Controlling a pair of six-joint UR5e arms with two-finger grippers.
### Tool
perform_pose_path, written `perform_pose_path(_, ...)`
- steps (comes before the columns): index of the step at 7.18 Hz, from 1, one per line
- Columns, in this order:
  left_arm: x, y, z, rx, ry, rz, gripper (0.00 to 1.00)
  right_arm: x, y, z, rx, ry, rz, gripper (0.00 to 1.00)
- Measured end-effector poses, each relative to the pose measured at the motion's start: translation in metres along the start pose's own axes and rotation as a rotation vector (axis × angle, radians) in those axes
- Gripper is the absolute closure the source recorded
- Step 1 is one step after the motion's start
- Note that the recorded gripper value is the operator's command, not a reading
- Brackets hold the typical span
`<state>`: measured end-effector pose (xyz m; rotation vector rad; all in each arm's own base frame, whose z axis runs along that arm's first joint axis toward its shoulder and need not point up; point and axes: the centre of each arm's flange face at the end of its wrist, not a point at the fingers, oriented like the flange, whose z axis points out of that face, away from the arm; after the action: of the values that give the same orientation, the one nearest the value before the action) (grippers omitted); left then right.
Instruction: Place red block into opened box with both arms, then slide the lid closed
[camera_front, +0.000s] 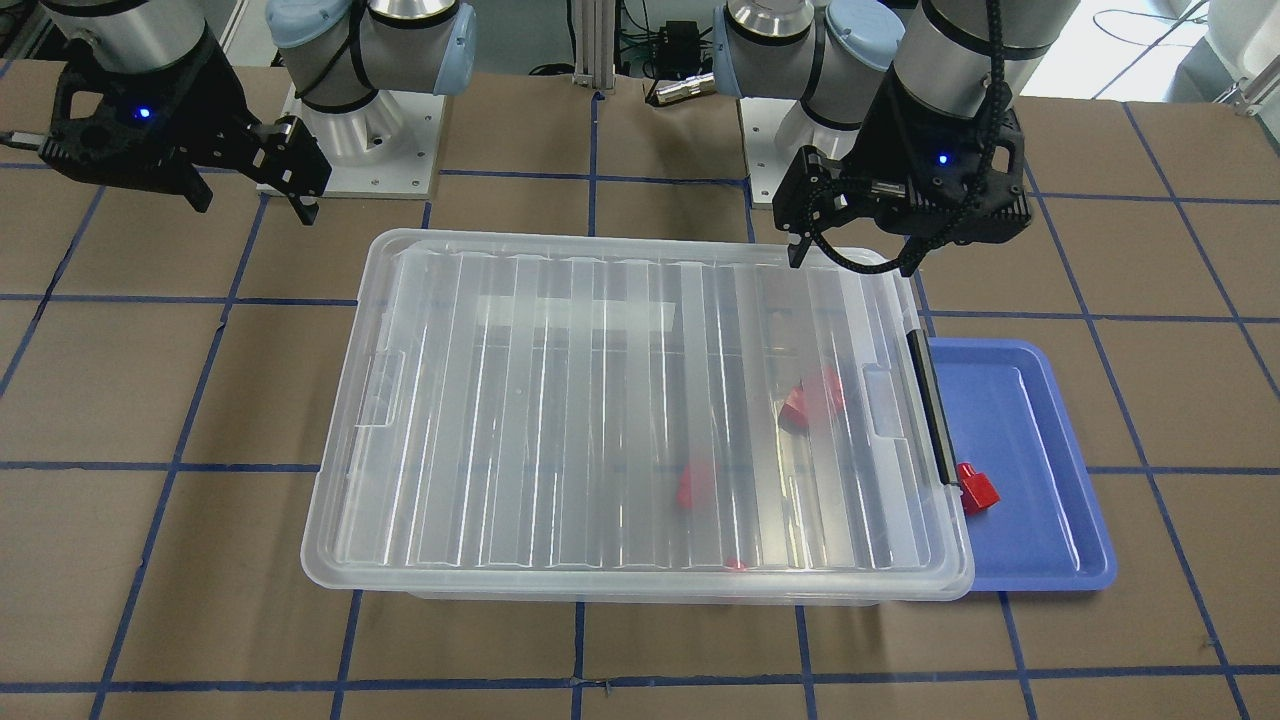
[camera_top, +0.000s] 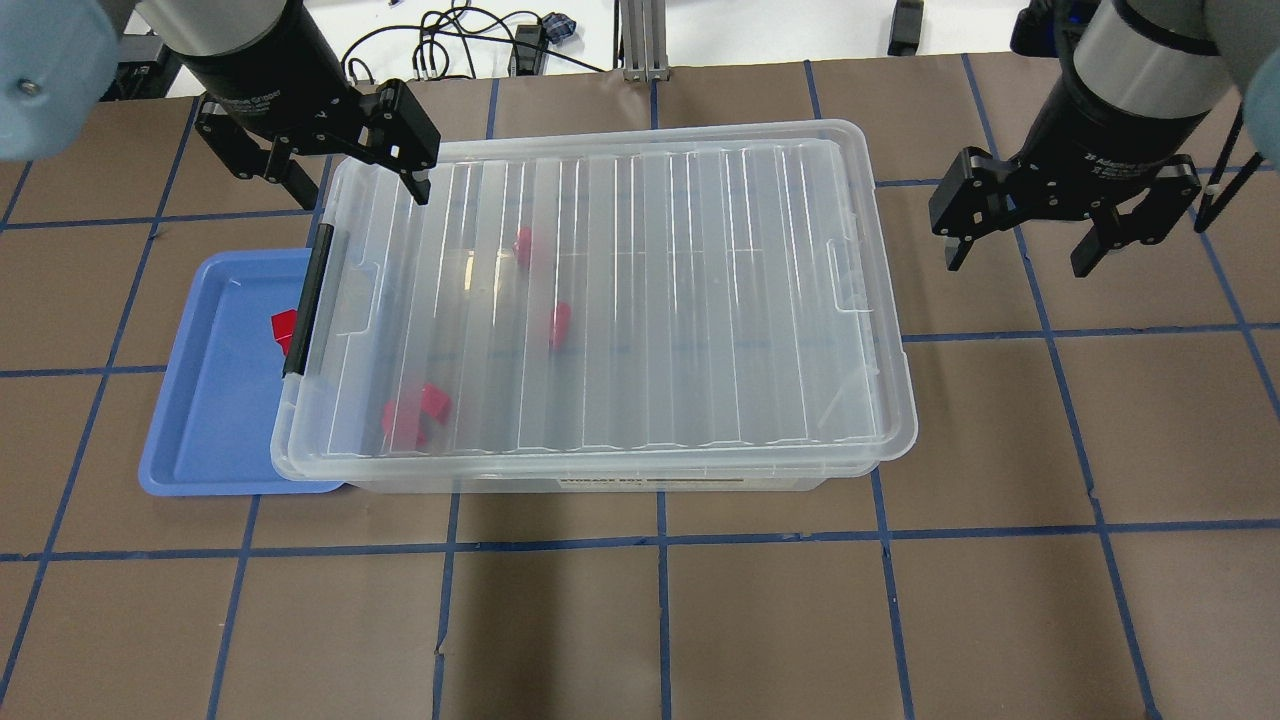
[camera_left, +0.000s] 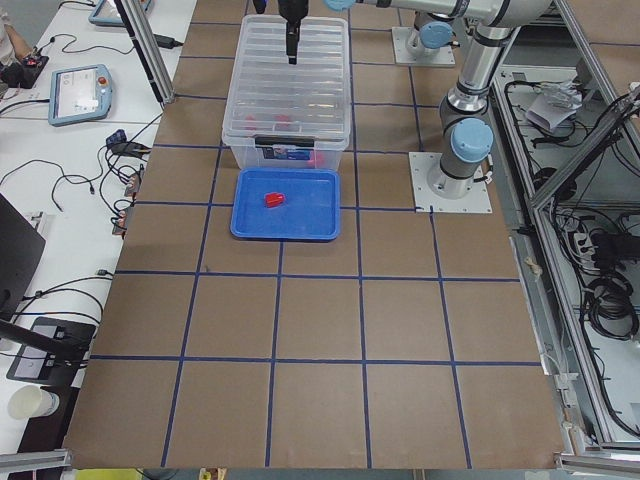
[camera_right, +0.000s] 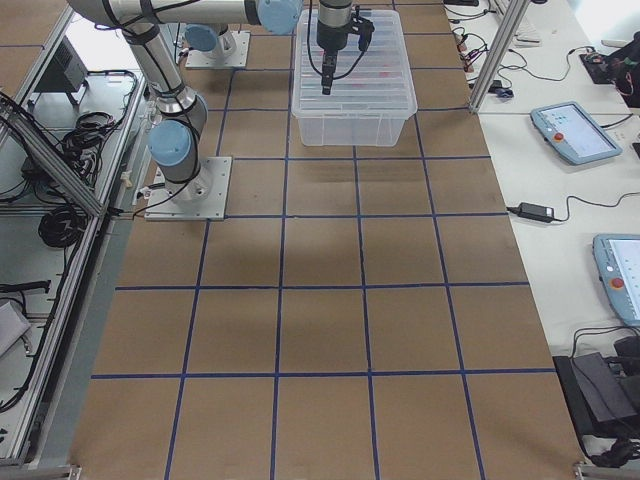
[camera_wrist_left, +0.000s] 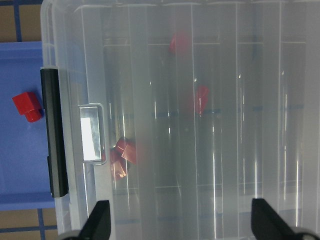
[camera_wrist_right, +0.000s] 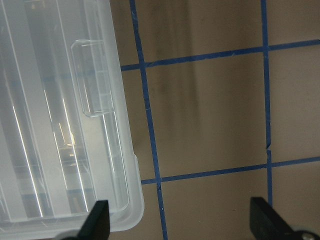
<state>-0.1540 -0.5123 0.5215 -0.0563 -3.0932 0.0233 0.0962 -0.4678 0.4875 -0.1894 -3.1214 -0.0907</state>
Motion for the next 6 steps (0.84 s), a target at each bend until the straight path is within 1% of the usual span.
perform_pose_path(1,0.000,0.005,-0.002,-0.015,-0.005,0.000,0.00,-0.002,-0.016,0.015,-0.010,0.000,-0.003,0.00)
perform_pose_path(2,-0.003,0.008,-0.003,-0.023,-0.026,0.001,0.00,-0.005,-0.030,0.028,-0.014,0.000,-0.009,0.00)
perform_pose_path(3,-0.005,0.009,-0.004,-0.024,-0.047,0.001,0.00,-0.009,-0.042,0.041,-0.020,0.000,-0.018,0.00)
perform_pose_path(6,-0.005,0.013,-0.008,-0.017,-0.057,0.005,0.00,-0.027,-0.076,0.083,-0.031,-0.005,-0.045,0.00)
